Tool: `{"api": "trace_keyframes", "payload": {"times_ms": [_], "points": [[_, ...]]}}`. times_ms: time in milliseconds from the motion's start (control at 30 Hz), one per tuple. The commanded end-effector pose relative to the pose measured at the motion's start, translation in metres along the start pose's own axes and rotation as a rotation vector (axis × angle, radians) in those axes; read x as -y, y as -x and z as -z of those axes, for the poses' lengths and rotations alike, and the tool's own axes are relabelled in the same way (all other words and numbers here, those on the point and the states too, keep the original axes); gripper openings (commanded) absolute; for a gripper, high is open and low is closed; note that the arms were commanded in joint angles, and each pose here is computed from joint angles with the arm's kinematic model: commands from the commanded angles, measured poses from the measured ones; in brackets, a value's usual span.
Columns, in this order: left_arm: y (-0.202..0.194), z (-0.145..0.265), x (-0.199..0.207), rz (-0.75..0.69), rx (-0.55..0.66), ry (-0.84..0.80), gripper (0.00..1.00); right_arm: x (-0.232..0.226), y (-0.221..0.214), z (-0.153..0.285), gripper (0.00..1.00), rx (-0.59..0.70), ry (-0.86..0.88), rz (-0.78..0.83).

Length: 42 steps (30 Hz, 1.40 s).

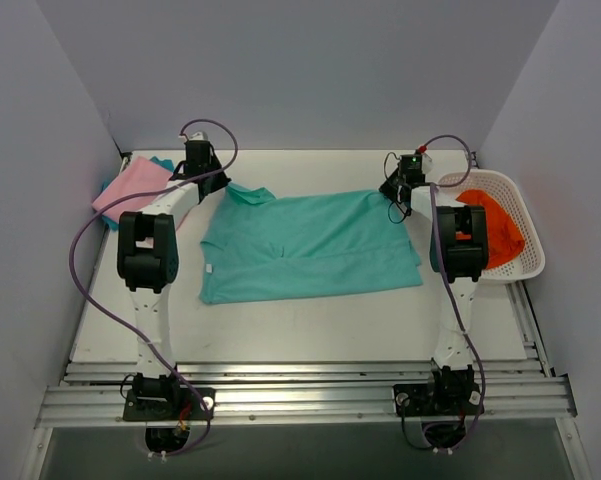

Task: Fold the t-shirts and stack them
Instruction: Fold the tshirt

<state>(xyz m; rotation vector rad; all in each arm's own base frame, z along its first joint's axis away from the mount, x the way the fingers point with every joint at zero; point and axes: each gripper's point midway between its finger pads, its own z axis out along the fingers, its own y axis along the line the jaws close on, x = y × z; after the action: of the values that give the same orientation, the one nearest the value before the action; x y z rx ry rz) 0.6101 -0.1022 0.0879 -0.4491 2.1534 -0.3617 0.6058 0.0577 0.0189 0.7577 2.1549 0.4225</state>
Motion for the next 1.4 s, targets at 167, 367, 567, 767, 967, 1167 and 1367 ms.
{"api": "trace_keyframes", "payload": {"times_ms": [167, 367, 567, 767, 967, 1167, 1367], "points": [[0.046, 0.02, 0.011, 0.013, 0.109, -0.051, 0.02, -0.002, -0.001, -0.001, 0.0, -0.013, 0.001, 0.018], [0.069, 0.036, 0.017, 0.014, 0.143, -0.051, 0.02, -0.031, 0.028, 0.021, 0.0, 0.039, 0.068, 0.025], [0.086, 0.058, 0.026, 0.016, 0.173, -0.065, 0.02, -0.051, 0.048, 0.044, 0.0, 0.073, 0.109, 0.028], [0.091, 0.082, 0.032, 0.024, 0.186, -0.084, 0.02, -0.061, 0.053, 0.066, 0.0, 0.085, 0.14, 0.039], [0.087, 0.117, 0.037, 0.018, 0.195, -0.093, 0.02, -0.065, 0.053, 0.095, 0.0, 0.092, 0.157, 0.045], [0.059, 0.148, 0.028, 0.013, 0.177, -0.069, 0.02, -0.061, 0.044, 0.124, 0.0, 0.093, 0.165, 0.05], [0.04, 0.195, 0.02, 0.008, 0.204, -0.053, 0.02, -0.042, 0.02, 0.152, 0.0, 0.075, 0.143, 0.058]]}}
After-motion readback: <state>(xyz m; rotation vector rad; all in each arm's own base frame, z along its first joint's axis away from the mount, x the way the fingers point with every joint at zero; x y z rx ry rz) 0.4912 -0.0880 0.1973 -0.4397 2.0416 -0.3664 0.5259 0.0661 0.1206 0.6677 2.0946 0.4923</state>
